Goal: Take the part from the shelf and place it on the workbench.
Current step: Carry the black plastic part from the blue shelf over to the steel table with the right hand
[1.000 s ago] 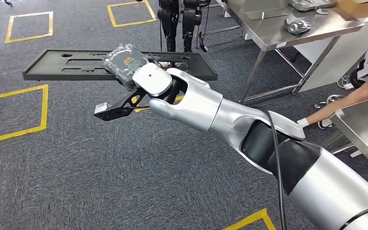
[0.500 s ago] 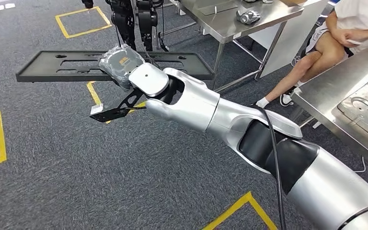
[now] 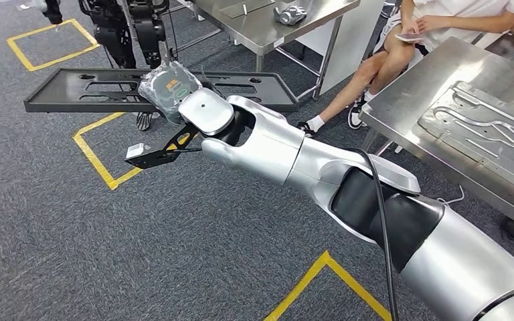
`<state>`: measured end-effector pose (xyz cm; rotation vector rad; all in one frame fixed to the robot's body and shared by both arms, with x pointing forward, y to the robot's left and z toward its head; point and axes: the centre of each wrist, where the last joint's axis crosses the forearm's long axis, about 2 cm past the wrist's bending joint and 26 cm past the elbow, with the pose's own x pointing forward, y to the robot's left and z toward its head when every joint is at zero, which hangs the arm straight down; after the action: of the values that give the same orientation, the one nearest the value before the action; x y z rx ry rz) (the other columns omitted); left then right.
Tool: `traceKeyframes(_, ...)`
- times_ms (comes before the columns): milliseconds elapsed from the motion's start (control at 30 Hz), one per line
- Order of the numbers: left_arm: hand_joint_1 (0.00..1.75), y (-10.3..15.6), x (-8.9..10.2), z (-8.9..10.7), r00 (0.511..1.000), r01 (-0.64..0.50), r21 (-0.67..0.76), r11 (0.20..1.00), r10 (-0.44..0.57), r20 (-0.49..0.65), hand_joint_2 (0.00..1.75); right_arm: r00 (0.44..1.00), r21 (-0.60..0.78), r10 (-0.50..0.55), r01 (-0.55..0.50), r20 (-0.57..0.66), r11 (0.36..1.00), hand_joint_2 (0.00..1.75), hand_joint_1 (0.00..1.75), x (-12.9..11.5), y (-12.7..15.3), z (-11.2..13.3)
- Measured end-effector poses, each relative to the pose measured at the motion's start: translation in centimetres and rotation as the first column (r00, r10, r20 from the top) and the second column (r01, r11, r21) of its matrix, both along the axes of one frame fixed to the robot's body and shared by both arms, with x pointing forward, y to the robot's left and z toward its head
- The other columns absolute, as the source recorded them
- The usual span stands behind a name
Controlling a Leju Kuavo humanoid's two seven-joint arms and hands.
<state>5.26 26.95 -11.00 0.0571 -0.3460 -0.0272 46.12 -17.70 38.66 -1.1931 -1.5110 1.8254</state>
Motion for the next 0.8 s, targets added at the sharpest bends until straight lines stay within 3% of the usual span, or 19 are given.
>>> traceKeyframes(800,0.0,0.2,-0.3,0.0,1.0,0.024,0.006,1.0,-0.024,-0.001,1.75,1.0,-0.009,0.002,-0.002,-0.01,1.0,1.75,1.75,0.2,0.7,-0.3)
